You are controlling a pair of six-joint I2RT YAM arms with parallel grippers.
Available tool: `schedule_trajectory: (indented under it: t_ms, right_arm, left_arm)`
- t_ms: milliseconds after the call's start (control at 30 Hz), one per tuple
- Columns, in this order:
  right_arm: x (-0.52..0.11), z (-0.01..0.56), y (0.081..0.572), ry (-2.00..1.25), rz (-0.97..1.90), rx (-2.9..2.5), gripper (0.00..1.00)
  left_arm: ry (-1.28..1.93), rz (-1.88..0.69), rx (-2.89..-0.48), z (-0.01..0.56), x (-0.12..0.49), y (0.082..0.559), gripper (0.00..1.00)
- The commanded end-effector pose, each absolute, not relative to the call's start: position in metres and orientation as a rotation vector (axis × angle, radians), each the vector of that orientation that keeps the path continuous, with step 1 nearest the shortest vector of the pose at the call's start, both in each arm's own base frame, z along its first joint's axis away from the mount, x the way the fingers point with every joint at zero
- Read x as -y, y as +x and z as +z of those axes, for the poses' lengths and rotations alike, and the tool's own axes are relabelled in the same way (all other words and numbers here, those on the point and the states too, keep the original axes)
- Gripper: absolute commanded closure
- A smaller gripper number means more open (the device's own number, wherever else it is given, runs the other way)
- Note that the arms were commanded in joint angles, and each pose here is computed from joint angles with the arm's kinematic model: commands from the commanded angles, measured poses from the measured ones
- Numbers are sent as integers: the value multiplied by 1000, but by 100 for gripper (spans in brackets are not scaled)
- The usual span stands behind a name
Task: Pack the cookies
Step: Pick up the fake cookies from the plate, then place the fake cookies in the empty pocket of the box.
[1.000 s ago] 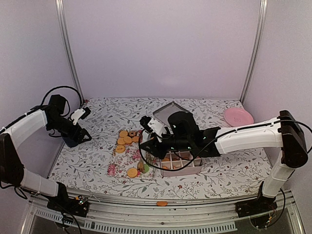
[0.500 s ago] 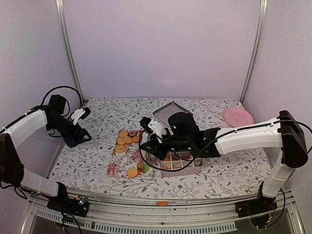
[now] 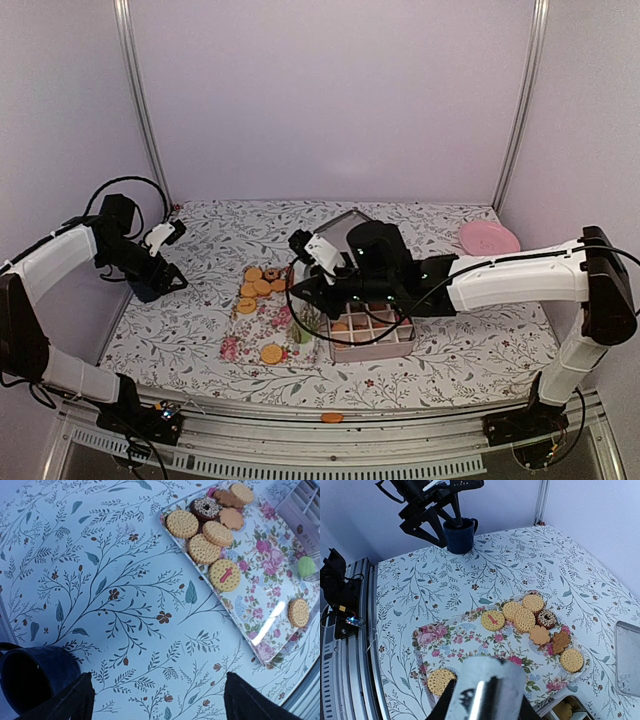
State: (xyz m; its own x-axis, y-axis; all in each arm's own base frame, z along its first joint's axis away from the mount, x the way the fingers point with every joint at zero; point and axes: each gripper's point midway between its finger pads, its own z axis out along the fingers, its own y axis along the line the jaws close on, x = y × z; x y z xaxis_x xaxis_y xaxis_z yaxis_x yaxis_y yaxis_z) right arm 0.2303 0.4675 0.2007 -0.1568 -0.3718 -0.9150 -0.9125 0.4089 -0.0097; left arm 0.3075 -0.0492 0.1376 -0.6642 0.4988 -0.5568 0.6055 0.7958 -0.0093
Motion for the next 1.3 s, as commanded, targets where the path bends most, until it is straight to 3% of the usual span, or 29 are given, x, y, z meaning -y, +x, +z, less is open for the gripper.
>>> schedule_trajectory:
  t_ms: [0, 633, 1267]
  right_arm:
    - [-455, 280, 234, -1030, 709, -1577, 95]
    - [-326, 260, 234, -838, 514, -1770, 94]
    - [-303, 243, 227, -797, 499, -1844, 88]
  left_arm:
    - [834, -249, -2424, 140, 49, 307, 10]
    - [835, -274, -2425, 137, 52, 310, 10]
    - [834, -271, -2429, 136, 52, 311, 10]
